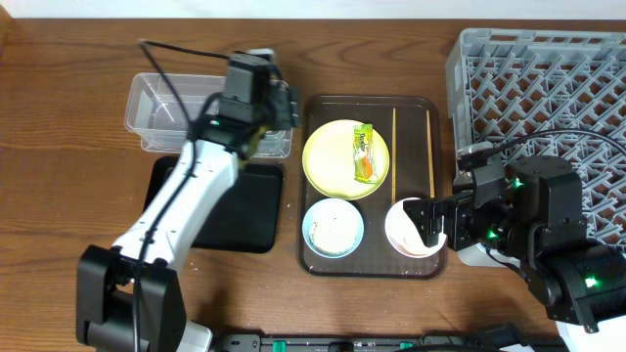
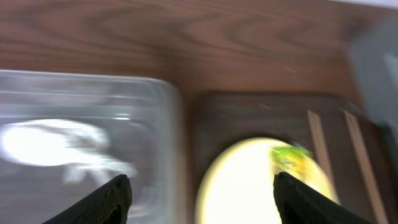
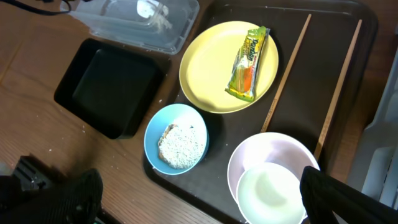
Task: Sort waste into correct bins and load items into the dishwasher rack
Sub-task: 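Carry the tissue left and drop it into the clear bin, then grasp the green snack wrapper on the yellow plate with the left gripper, then move the wrapper over the clear bin and release it, then grasp the blue rice bowl with the left gripper, then tip the blue bowl over the black tray to pour out rice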
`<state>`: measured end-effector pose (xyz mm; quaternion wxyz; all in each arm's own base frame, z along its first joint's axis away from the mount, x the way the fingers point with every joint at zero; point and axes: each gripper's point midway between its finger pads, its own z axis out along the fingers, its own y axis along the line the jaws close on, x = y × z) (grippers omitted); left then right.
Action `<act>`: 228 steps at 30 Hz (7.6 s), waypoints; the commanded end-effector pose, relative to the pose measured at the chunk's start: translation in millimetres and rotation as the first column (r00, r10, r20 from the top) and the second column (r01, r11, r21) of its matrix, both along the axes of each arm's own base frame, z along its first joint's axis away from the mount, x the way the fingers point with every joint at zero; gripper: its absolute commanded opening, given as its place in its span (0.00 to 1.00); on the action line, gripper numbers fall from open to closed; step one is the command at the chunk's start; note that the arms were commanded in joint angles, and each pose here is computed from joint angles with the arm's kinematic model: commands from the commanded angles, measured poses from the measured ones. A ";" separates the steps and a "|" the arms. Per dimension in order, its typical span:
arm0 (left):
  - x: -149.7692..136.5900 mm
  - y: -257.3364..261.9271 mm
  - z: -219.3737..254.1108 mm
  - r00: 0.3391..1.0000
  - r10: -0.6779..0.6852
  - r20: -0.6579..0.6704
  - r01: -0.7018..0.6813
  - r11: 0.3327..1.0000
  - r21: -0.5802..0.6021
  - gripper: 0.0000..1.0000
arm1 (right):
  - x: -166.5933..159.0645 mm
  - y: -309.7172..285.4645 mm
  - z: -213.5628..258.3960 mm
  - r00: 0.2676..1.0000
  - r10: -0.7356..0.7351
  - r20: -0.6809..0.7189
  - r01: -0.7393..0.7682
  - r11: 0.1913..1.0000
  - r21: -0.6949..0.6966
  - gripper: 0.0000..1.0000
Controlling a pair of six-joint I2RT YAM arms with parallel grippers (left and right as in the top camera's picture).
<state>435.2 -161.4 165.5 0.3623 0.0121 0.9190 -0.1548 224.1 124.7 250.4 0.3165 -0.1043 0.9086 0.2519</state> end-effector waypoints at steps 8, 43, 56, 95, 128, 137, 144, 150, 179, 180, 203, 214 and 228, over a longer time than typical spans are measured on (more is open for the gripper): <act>-27.3 -121.8 -62.7 0.957 -0.283 -0.056 0.282 0.959 -0.023 0.74 | -0.8 1.8 6.7 1.000 0.003 0.011 -0.004 1.000 0.013 0.99; -14.1 -44.0 -2.6 0.995 -0.095 0.015 0.094 0.994 0.056 0.06 | -1.6 1.6 6.4 1.000 0.003 0.008 -0.004 1.000 0.012 0.99; 1.9 66.0 -21.1 0.979 0.186 -0.080 -0.175 0.977 0.125 0.41 | -1.6 1.6 6.4 1.000 0.003 0.009 -0.004 1.000 0.012 0.99; 16.6 73.3 -97.8 0.987 0.044 -0.156 0.013 0.937 0.349 0.06 | -2.4 1.4 5.7 1.000 0.003 0.004 -0.003 1.000 0.011 0.99; -191.9 -31.0 6.3 0.869 -0.262 -0.419 0.278 0.960 -0.024 0.52 | -2.8 1.2 5.1 0.998 -0.042 -0.036 0.044 0.998 0.045 0.99; -218.4 -84.8 -68.8 0.869 -0.216 -0.445 0.305 0.943 0.137 0.52 | -3.1 -2.1 7.4 0.993 -0.101 -0.058 0.105 0.992 0.072 0.99; -222.8 -109.2 -112.5 0.839 -0.224 -0.496 0.344 0.924 0.165 0.49 | -8.6 -3.5 4.3 0.992 -0.101 -0.078 0.106 0.992 0.063 0.99; -227.8 -121.5 -132.0 0.819 -0.235 -0.524 0.361 0.920 0.152 0.41 | -10.0 -4.4 2.6 0.991 -0.103 -0.086 0.108 0.993 0.057 0.99; -190.9 -50.1 8.5 0.838 -0.384 -0.388 0.277 0.911 -0.304 0.06 | -10.6 -4.6 1.9 0.991 -0.099 -0.086 0.103 0.993 0.052 0.99; -191.8 -43.2 10.0 0.825 -0.406 -0.393 0.280 0.898 -0.340 0.06 | -10.6 -4.7 1.9 0.991 -0.099 -0.085 0.104 0.993 0.052 0.99; -156.4 76.6 21.0 0.925 -0.380 -0.021 0.149 0.412 -0.899 0.06 | -10.4 -5.1 1.8 0.991 -0.101 -0.085 0.106 0.993 0.050 0.99; -150.2 83.7 2.2 0.930 -0.365 -0.043 0.166 0.522 -0.837 0.07 | -10.3 -5.1 1.8 0.991 -0.102 -0.084 0.106 0.993 0.050 0.99; -152.0 79.7 14.8 0.927 -0.371 -0.055 0.125 0.442 -0.888 0.06 | -11.6 -5.5 0.6 0.991 -0.101 -0.092 0.106 0.993 0.047 0.99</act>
